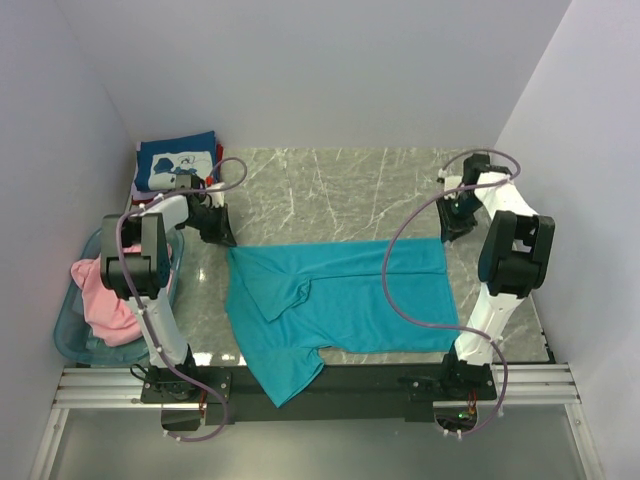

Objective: Fold and stack the t-shirts
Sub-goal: Fold the tshirt

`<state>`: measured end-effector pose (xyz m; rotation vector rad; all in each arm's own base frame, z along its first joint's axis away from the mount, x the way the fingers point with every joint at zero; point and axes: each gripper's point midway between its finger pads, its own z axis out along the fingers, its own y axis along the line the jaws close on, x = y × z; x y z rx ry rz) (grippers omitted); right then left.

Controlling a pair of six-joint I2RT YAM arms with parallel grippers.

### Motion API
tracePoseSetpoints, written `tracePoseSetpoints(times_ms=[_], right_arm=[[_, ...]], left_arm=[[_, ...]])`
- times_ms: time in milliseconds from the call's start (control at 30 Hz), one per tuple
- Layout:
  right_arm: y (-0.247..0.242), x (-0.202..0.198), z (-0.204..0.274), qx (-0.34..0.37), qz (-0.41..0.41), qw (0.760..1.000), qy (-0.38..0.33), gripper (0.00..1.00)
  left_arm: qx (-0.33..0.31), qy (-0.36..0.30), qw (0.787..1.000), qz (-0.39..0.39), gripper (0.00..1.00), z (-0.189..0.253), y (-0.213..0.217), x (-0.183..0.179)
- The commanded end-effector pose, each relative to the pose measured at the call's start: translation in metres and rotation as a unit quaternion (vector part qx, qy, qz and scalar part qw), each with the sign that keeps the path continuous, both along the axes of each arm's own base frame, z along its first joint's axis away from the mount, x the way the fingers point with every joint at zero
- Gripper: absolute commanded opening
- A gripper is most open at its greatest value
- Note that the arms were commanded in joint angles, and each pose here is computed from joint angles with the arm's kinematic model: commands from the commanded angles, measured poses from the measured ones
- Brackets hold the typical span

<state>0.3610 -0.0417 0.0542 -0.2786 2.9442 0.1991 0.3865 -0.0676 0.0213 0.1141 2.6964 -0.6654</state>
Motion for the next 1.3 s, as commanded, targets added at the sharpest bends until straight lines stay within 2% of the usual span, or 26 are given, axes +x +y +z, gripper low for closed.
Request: tracePoseSetpoints(times_ms=[0,33,67,100,167,200,233,267,333,433,600,700,900,1100,1267], right_arm=[[0.019,0.016,0.038,0.020,0.040,0.998,-0.052,0.34],[0.027,0.015,0.039,0.025,0.057,0.997,-0.050,0.34],[0.031,0.014,0.038,0.025,0.063,0.996,-0.049,0.34],[0.034,0.012,0.038,0.023,0.073,0.996,-0.050,0.34],[0.041,0.009,0.032,0.008,0.091,0.995,-0.046,0.35],[0.047,0.010,0.032,-0.005,0.109,0.993,-0.050,0.36],[0.050,0.013,0.031,-0.011,0.117,0.991,-0.058,0.36],[0.052,0.012,0.028,-0.015,0.121,0.991,-0.059,0.36],[0.066,0.013,0.026,-0.026,0.146,0.987,-0.062,0.35],[0.077,0.013,0.016,-0.035,0.160,0.985,-0.054,0.34],[0.074,0.012,-0.004,-0.063,0.162,0.984,-0.035,0.29],[0.068,0.011,-0.015,-0.087,0.162,0.983,-0.026,0.27],[0.055,0.013,-0.034,-0.130,0.162,0.978,-0.011,0.22],[0.044,0.031,-0.046,-0.171,0.155,0.973,-0.021,0.16],[0.042,0.069,-0.042,-0.199,0.142,0.968,-0.054,0.15]], left_arm=[[0.007,-0.019,1.000,-0.020,0.06,0.007,0.000,0.008],[0.003,-0.032,0.999,-0.023,0.22,0.017,-0.001,0.011],[-0.003,-0.035,0.999,-0.025,0.23,0.023,-0.003,0.010],[-0.007,-0.041,0.999,-0.029,0.37,0.028,-0.004,0.010],[-0.005,-0.055,0.998,-0.027,0.49,0.039,-0.005,0.006],[-0.002,-0.056,0.998,-0.025,0.63,0.040,-0.004,0.004],[0.002,-0.057,0.998,-0.024,0.64,0.042,-0.003,-0.001],[0.007,-0.052,0.998,-0.022,0.64,0.040,-0.002,-0.004],[0.010,-0.042,0.999,-0.027,0.58,0.037,-0.002,-0.011],[0.002,-0.026,0.999,-0.044,0.45,0.032,-0.010,-0.027],[0.001,-0.052,0.997,-0.060,0.32,0.041,-0.024,-0.036],[0.004,-0.039,0.997,-0.071,0.30,0.035,-0.034,-0.045],[0.038,0.001,0.998,-0.040,0.26,0.005,-0.023,-0.045],[0.067,0.012,0.998,-0.014,0.22,-0.012,-0.006,-0.021],[0.070,0.011,0.997,0.015,0.22,-0.016,0.003,0.011]])
